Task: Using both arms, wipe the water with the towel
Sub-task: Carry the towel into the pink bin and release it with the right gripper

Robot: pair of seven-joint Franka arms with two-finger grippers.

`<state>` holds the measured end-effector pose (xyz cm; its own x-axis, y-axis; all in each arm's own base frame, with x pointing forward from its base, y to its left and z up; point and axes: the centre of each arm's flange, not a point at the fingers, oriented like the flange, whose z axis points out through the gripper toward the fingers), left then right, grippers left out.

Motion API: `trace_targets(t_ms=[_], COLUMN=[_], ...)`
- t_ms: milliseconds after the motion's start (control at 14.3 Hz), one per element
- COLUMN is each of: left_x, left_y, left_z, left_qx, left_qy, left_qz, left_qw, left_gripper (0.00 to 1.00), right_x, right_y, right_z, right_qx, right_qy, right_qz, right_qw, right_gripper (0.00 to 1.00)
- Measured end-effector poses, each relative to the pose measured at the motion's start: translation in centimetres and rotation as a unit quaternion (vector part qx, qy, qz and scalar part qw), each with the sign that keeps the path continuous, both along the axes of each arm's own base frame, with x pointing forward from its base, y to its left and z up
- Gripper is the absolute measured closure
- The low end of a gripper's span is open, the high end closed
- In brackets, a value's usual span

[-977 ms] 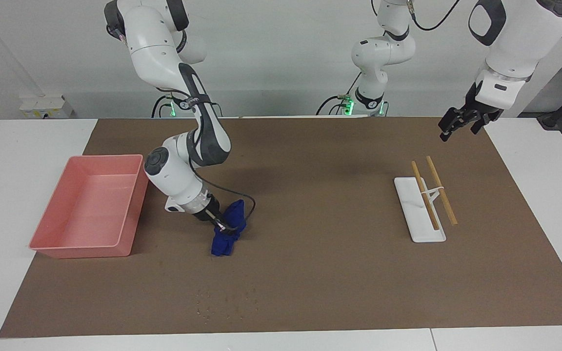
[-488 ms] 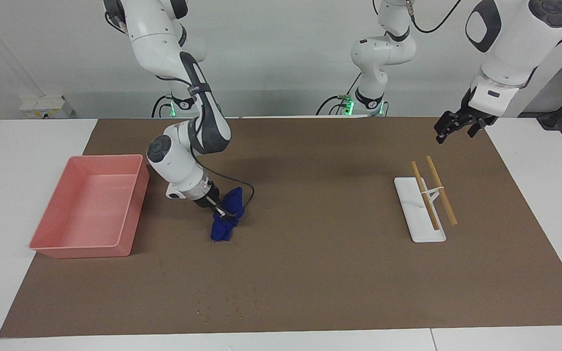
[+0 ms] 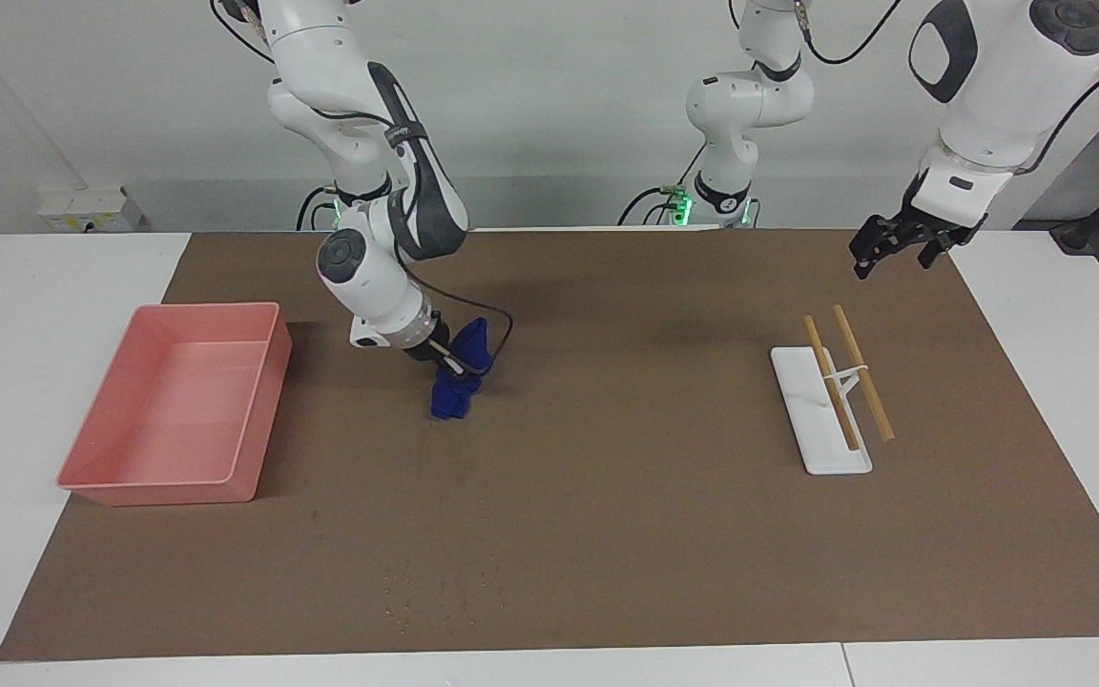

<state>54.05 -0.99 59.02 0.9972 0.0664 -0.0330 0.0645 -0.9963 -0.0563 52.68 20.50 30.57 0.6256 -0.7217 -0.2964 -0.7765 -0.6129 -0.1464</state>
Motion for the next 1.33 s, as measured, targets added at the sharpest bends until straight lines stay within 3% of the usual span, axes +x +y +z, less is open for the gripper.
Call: trace_targets(t_ms=[209, 349, 558, 837, 1047, 1326], left_x=[0.0, 0.1, 0.3, 0.8, 0.9, 0.9], left_y=[-0.1, 0.0, 0.0, -0.1, -0.7, -0.4], left_z=[0.1, 0.4, 0.3, -0.3, -0.2, 0.1], left_qx=[0.000, -0.001, -0.002, -0.003, -0.003, -0.003], left_qy=[-0.002, -0.005, -0.007, -0.002, -0.002, -0.006], left_qz=[-0.001, 0.000, 0.001, -0.001, -0.006, -0.003], left_qw=[1.000, 1.000, 1.000, 1.000, 1.000, 1.000], left_gripper=[0.00, 0.00, 0.00, 0.00, 0.00, 0.00], right_x=[-0.3, 0.8, 2.9, 2.6, 1.9, 0.7], right_y=[2.1, 1.4, -3.2, -11.6, -21.2, -30.5], right_z=[0.6, 2.3, 7.5, 14.3, 15.2, 13.8], right_qx=[0.010, 0.015, 0.025, 0.022, -0.019, -0.115], right_qy=[-0.016, -0.034, -0.070, -0.108, -0.121, -0.104], right_qz=[-0.003, -0.013, -0.043, -0.020, 0.047, 0.111], right_qw=[1.000, 0.999, 0.996, 0.994, 0.991, 0.982], right_gripper=[0.78, 0.78, 0.78, 0.78, 0.78, 0.78])
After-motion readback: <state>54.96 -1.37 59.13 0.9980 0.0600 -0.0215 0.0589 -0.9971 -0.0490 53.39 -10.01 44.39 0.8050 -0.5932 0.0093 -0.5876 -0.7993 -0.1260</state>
